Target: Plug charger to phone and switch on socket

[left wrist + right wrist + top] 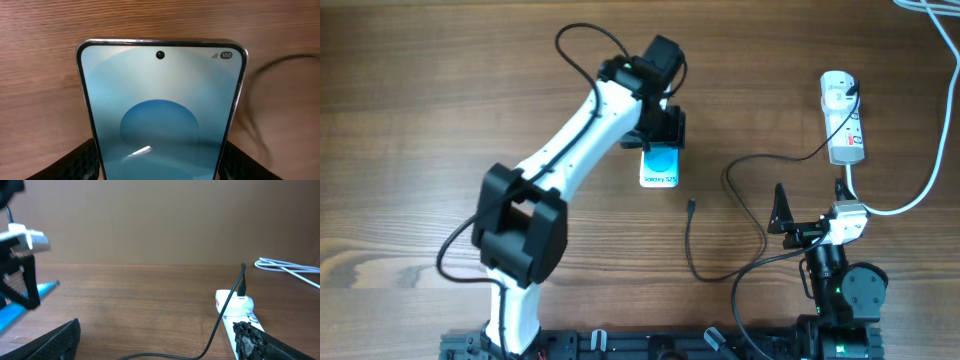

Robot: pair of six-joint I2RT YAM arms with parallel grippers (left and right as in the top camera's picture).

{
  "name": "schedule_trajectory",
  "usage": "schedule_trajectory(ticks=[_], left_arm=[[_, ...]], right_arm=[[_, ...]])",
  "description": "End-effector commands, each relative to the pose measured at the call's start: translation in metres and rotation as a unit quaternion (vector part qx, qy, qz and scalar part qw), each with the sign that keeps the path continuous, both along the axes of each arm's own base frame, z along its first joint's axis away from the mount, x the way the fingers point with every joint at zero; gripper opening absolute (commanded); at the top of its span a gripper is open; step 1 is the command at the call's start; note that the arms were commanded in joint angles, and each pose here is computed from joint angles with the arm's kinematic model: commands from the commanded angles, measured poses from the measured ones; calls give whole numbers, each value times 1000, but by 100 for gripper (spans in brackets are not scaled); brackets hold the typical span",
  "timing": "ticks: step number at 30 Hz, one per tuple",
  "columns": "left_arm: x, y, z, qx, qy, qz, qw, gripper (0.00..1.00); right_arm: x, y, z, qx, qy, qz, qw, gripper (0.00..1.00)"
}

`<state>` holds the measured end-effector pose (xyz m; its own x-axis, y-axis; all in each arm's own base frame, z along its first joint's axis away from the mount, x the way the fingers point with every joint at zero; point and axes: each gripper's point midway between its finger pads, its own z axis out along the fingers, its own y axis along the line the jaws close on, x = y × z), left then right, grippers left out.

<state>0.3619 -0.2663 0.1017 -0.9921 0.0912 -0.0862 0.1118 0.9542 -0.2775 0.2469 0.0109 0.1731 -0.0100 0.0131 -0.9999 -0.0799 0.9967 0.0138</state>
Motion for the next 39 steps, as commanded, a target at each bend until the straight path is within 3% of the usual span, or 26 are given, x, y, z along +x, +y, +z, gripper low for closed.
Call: schedule_trajectory(ticks=[1,4,7,14,21,34,36,37,38,39], left_arm=[[-10,-14,56,-156,52,20,986,68],[-11,-14,93,-291,117,30,949,69],[-6,-2,140,-429,177,38,885,70],[11,41,191,-552,236,75,796,69],[21,69,201,-568,285,137,760,68],[19,71,200,-565,299,152,754,67],[19,71,200,-565,298,151,754,67],[19,71,200,-565,298,151,754,67],[19,71,200,-565,299,152,754,67],[19,71,200,-565,298,151,754,67]], right_arm=[[0,-1,2,-6,-5,-6,1000,100],[0,-1,2,-6,-5,-6,1000,100],[0,-1,2,-6,-5,-6,1000,100],[0,-1,2,-6,-5,-6,1000,100],[0,-1,2,-6,-5,-6,1000,100],[0,-1,4,-5,-10,-5,1000,100],[-3,21,4,95,4,60,994,100],[-8,40,7,199,25,115,973,100],[-13,53,7,325,64,149,932,100],[-15,57,8,398,87,158,899,100]])
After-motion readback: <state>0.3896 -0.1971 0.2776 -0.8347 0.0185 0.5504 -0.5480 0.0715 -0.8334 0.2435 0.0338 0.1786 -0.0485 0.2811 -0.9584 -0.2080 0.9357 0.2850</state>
